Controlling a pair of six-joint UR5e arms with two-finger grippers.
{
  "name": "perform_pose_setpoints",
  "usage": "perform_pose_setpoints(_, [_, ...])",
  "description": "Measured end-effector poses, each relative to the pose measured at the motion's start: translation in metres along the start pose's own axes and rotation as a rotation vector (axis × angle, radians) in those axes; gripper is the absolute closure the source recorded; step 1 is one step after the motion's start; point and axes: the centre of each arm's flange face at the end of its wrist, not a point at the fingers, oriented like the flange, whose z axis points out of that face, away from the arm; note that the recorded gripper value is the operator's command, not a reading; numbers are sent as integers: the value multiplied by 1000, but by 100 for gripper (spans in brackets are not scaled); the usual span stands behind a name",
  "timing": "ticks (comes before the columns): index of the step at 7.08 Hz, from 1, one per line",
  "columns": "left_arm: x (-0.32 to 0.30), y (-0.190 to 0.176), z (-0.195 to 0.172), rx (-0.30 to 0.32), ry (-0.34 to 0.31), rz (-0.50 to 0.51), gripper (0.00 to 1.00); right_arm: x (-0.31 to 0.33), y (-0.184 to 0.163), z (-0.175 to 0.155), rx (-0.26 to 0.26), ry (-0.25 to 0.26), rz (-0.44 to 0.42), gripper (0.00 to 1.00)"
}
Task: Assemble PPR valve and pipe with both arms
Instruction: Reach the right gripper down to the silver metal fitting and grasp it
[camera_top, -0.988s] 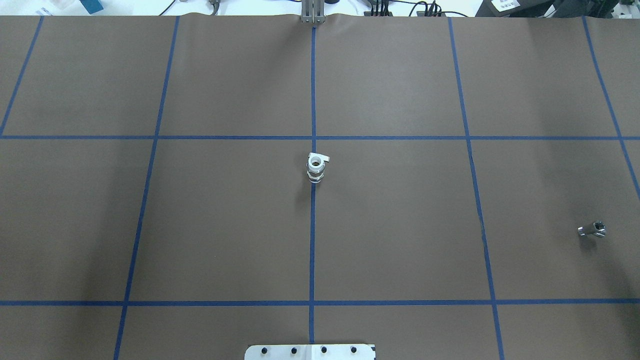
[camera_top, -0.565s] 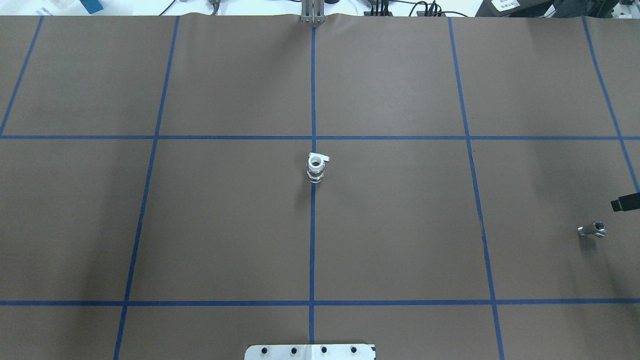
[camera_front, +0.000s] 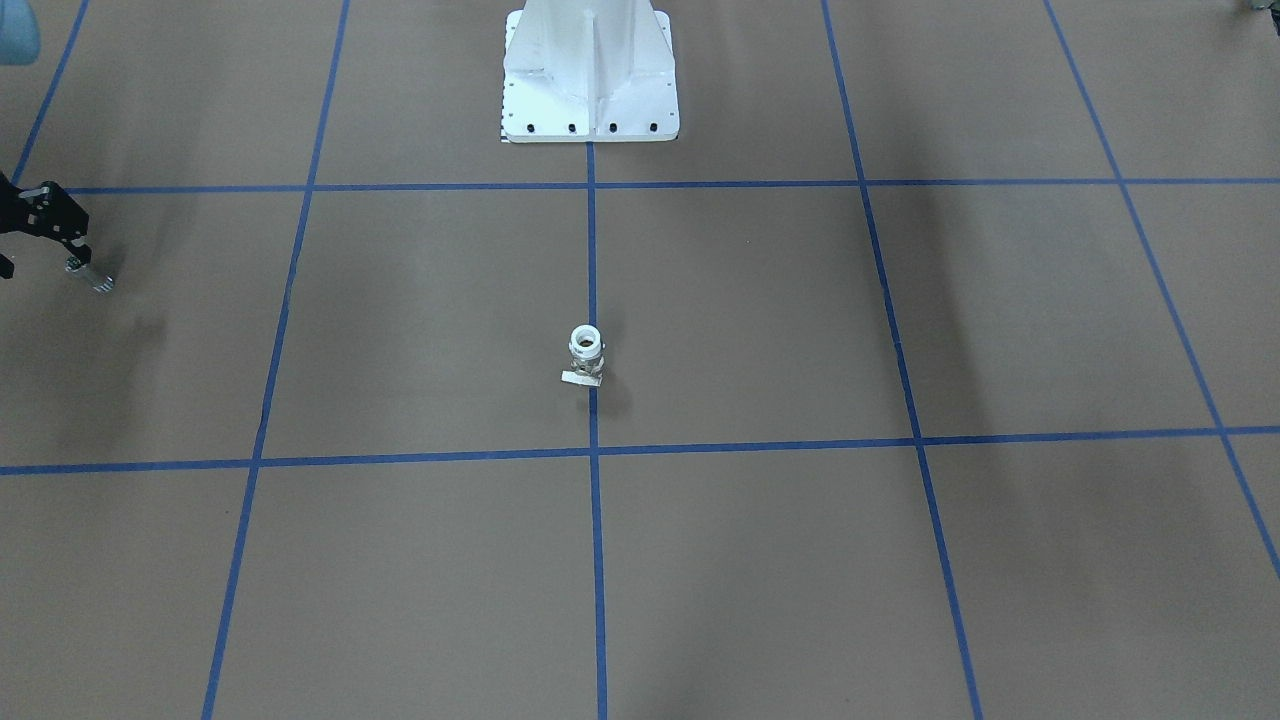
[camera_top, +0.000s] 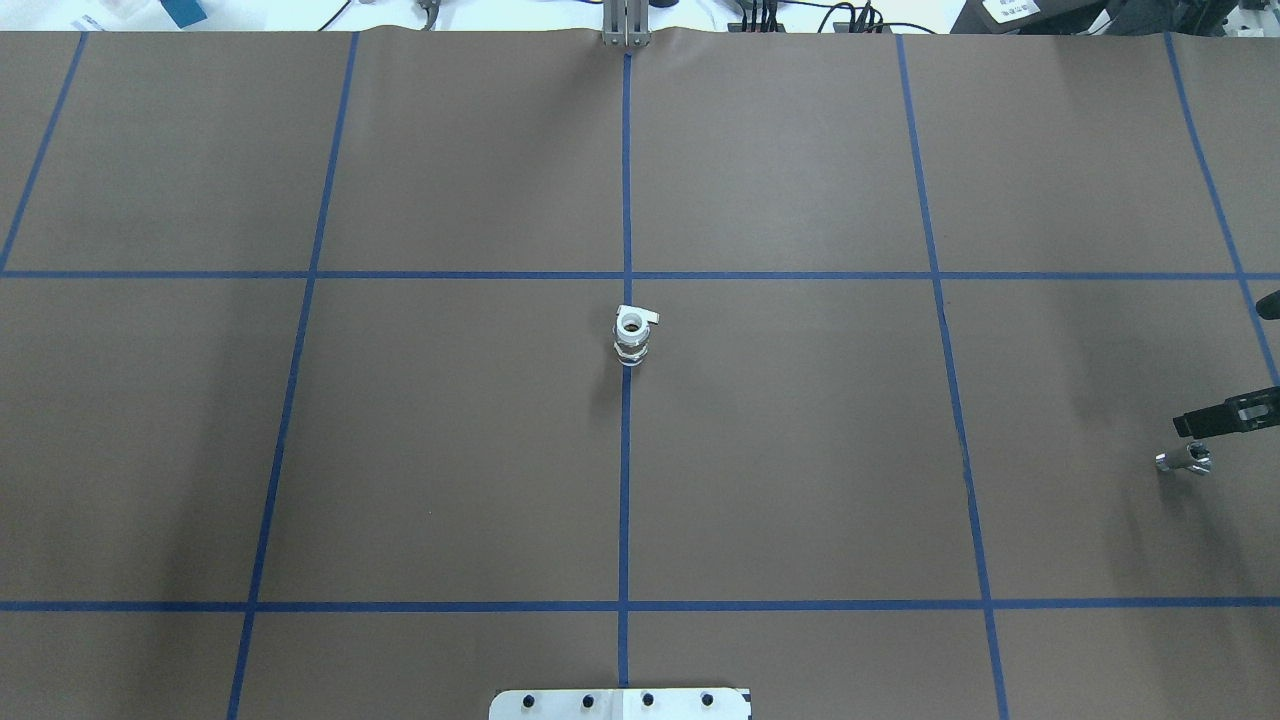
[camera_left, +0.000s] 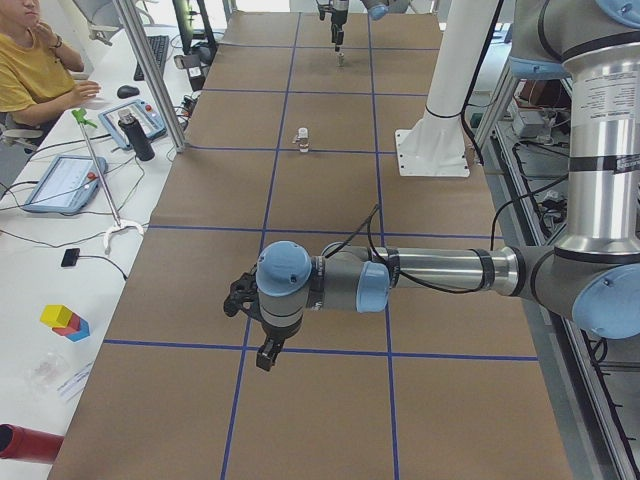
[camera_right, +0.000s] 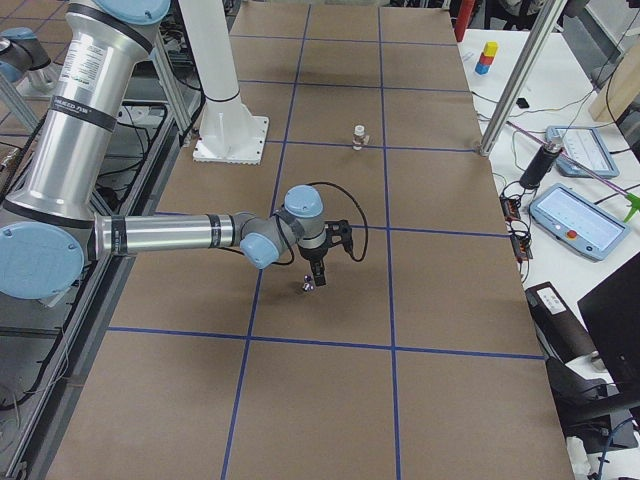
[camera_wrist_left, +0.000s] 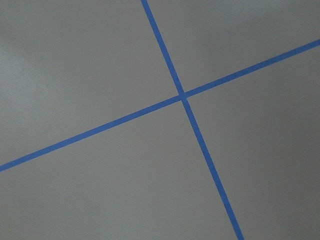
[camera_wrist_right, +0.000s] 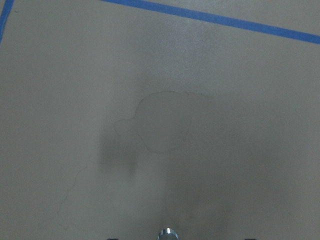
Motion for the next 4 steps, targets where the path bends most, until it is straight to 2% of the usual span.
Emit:
perform_pose_setpoints(1, [0,0,0,0,0,-1,0,-6,4,7,-18,-4,-17,19])
perform_pose_setpoints(4, [0,0,0,1,0,-1,0,-10,12,19,-41,11,-38,22])
